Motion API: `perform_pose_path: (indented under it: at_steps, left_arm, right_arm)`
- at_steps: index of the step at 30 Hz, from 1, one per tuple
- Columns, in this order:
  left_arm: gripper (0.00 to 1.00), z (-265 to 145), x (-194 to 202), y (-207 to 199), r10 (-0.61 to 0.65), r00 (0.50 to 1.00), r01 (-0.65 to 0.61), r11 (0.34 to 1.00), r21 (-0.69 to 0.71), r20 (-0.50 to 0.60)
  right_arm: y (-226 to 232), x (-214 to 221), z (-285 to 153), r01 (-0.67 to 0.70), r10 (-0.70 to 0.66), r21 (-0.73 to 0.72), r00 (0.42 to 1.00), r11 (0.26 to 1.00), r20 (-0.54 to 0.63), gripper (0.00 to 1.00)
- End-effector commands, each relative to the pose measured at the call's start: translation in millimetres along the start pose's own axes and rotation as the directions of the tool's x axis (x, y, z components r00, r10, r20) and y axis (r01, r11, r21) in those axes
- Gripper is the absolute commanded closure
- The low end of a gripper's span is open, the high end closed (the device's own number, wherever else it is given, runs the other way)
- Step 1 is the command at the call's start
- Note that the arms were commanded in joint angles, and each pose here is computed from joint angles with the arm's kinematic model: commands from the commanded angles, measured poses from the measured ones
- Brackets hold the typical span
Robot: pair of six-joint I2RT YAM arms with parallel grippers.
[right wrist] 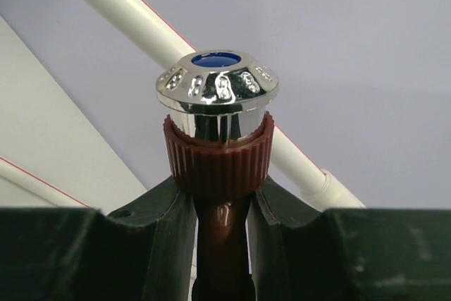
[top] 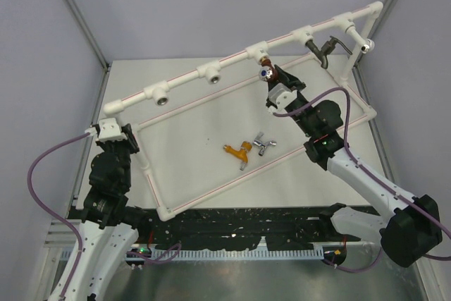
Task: Install the water faucets
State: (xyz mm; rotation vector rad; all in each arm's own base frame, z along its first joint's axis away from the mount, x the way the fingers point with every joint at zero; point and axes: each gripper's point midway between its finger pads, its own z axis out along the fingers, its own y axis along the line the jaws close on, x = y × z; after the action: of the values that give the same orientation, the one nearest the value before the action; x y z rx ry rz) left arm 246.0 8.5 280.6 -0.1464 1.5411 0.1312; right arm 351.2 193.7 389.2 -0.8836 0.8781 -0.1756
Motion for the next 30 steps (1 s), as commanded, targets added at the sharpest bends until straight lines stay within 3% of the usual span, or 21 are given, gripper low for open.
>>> perform_pose_path:
  at_steps: [1, 11, 16, 22, 30]
  left_arm:
    - [1.00, -7.2, -3.3, -13.4, 0.003, 1.000, -0.004, 0.996, 0.093, 0.009]
    - [1.00, -8.8, -5.6, -13.1, -0.002, 1.000, 0.000, 0.995, 0.096, 0.019]
    - [1.00, -9.3, -6.3, -13.4, -0.005, 1.000, 0.003, 0.995, 0.099, 0.021]
    - [1.00, -9.4, -5.6, -13.9, -0.007, 1.000, 0.004, 0.995, 0.100, 0.021]
    - [1.00, -9.7, -5.9, -14.0, -0.011, 1.000, 0.009, 0.995, 0.102, 0.023]
  right_arm:
    - [10.5, 6.4, 8.2, -0.223, 0.223, 0.030, 0.975, 0.974, 0.012, 0.95]
    - [13.2, 9.4, 6.8, -0.453, 0.451, 0.092, 0.892, 0.887, 0.038, 0.95]
    - [16.6, 12.8, 5.7, -0.574, 0.571, 0.124, 0.819, 0.810, 0.058, 0.95]
    - [16.2, 23.1, 2.9, -0.735, 0.736, 0.219, 0.671, 0.642, 0.093, 0.95]
    - [14.5, 29.4, 1.8, -0.901, 0.899, 0.290, 0.387, 0.322, 0.203, 0.95]
